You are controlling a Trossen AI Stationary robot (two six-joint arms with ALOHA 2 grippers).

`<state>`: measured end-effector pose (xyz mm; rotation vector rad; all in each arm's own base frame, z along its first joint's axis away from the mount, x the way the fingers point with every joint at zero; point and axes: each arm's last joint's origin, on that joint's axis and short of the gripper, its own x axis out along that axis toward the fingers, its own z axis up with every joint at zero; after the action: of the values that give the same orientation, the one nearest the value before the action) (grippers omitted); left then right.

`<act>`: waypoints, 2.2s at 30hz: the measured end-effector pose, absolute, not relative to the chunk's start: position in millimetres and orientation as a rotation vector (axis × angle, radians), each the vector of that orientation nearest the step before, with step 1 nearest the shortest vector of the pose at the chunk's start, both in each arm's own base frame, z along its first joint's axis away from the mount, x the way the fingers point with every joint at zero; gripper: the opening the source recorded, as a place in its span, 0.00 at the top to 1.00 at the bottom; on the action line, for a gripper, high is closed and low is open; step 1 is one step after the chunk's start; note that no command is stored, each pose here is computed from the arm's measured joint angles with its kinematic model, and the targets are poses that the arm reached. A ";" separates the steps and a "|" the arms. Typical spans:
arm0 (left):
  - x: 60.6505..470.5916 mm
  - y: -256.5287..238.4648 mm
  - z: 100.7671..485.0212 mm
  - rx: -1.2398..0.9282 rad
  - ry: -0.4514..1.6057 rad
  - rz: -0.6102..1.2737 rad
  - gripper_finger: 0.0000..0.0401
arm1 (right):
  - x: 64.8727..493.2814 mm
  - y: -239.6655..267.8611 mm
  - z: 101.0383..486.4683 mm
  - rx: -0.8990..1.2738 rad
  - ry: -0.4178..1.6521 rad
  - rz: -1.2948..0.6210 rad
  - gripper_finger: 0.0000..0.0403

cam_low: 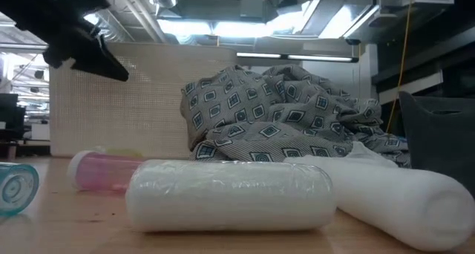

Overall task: Pick & Place Medicine items
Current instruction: Adjust the white bin, then put the top white rolled gauze into the black bin

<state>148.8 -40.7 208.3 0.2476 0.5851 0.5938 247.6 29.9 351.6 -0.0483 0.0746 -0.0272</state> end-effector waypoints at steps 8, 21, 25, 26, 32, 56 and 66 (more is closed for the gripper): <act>150.6 -27.9 207.3 0.300 0.635 0.654 0.68 | 247.6 30.0 351.5 -0.048 0.075 -0.027 0.89; 163.3 -20.7 213.3 0.159 0.593 0.561 0.68 | 248.6 38.2 347.5 -0.041 0.101 0.023 0.89; 170.0 -30.3 219.8 0.070 0.523 0.402 0.68 | 247.8 44.4 347.3 -0.020 0.102 0.087 0.89; 171.2 -32.6 221.3 0.052 0.507 0.366 0.68 | 247.5 46.1 347.1 -0.018 0.104 0.100 0.89; 176.9 -48.1 233.4 -0.059 0.385 0.172 0.68 | 248.8 59.1 342.9 0.000 0.128 0.206 0.89; 195.2 -176.6 180.1 -0.234 0.219 -0.042 0.68 | 298.0 125.1 244.6 0.344 0.563 0.233 0.87; 197.9 -188.7 155.6 -0.209 0.201 0.036 0.68 | 313.1 158.8 221.9 0.428 0.710 0.139 0.80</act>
<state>197.9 -188.7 155.6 -0.2085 0.2014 0.0364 313.1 158.8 221.9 0.4282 0.7104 0.1395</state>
